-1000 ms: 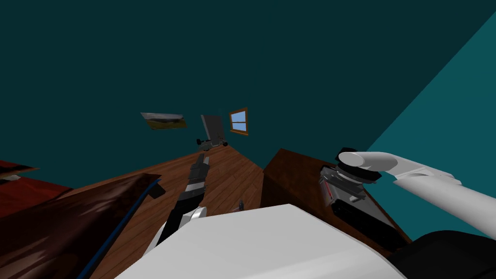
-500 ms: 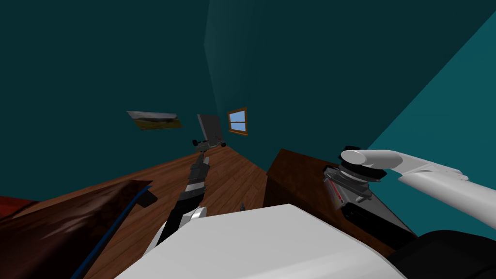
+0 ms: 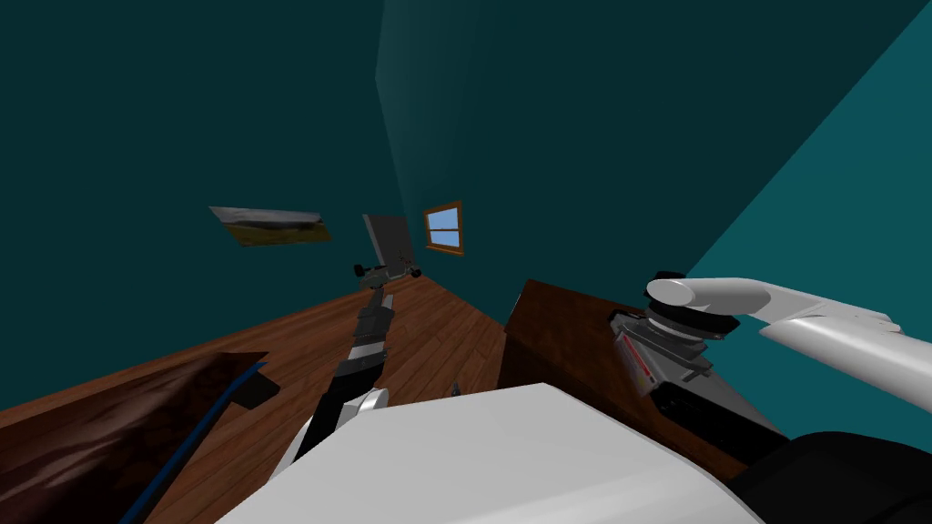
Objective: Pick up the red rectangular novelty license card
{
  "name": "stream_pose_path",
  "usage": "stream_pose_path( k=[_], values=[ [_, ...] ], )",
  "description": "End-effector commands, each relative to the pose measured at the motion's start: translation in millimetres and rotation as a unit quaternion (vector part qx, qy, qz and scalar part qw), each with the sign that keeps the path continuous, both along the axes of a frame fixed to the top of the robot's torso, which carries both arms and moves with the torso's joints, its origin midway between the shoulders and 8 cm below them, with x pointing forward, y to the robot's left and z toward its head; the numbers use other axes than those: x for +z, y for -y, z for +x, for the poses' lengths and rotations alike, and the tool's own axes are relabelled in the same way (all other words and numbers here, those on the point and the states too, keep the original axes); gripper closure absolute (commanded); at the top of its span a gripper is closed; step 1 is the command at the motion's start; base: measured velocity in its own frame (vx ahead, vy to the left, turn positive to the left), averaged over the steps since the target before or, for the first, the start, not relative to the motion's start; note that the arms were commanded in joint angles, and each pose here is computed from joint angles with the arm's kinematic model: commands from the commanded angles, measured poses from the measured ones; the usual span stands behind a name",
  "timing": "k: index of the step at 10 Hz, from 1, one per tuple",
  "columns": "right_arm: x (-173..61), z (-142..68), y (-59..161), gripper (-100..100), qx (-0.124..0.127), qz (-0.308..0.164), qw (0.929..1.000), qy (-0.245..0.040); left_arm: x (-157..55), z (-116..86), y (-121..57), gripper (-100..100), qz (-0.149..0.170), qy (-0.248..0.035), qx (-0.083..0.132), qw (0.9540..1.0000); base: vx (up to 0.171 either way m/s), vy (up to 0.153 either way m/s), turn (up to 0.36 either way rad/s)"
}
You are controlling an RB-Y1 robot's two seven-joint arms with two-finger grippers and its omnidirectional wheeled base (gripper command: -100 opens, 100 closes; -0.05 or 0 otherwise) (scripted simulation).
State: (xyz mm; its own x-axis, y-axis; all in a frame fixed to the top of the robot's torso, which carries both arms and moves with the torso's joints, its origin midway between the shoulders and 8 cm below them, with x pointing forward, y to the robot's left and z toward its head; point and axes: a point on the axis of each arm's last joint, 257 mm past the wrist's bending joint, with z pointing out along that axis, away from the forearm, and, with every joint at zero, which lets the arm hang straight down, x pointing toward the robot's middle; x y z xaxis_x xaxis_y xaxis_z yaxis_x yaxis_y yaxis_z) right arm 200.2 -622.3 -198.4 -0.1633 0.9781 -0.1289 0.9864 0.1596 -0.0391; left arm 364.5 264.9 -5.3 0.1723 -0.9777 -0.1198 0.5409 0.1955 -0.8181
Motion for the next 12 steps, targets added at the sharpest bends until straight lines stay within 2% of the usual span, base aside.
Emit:
stream_pose_path(
  k=[1,2,3,4,5,8,9,10,11,12],
  values=[
    [2,0,5,-100,-0.025,-0.003,0.9997,0.003,0,0,0.0,0,0.0,0.0,0.0,1.0,0.069,0.068,-0.046],
    [6,-2,14,-100,-0.053,-0.01,0.9985,0.005,0,0,0.0,0,0.0,0.0,0.0,1.0,0.084,0.082,-0.085],
    [6,-2,14,-100,-0.063,-0.01,0.9979,0.006,0,0,0.0,0,0.0,0.0,0.0,1.0,0.06,0.062,-0.049],
    [11,-5,24,-100,-0.093,-0.016,0.9955,0.009,0,0,0.0,0,0.0,0.0,0.0,1.0,0.076,0.063,-0.084],
    [11,-5,24,-100,-0.104,-0.016,0.9944,0.01,0,0,0.0,0,0.0,0.0,0.0,1.0,0.054,0.054,-0.051],
    [20,-11,43,-100,-0.175,-0.029,0.984,0.018,0,0,0.0,0,0.0,0.0,0.0,1.0,0.068,0.071,-0.065],
    [20,-11,43,-100,-0.188,-0.029,0.9815,0.021,0,0,0.0,0,0.0,0.0,0.0,1.0,0.062,0.071,-0.059],
    [24,-15,53,-100,-0.217,-0.034,0.9753,0.024,0,0,0.0,0,0.0,0.0,0.0,1.0,0.078,0.071,-0.071],
    [24,-15,53,-100,-0.232,-0.035,0.9719,0.027,0,0,0.0,0,0.0,0.0,0.0,1.0,0.063,0.049,-0.042],
    [24,-15,53,-100,-0.235,-0.035,0.971,0.027,0,0,0.0,0,0.0,0.0,0.0,1.0,0.026,0.015,0.002]
  ],
)
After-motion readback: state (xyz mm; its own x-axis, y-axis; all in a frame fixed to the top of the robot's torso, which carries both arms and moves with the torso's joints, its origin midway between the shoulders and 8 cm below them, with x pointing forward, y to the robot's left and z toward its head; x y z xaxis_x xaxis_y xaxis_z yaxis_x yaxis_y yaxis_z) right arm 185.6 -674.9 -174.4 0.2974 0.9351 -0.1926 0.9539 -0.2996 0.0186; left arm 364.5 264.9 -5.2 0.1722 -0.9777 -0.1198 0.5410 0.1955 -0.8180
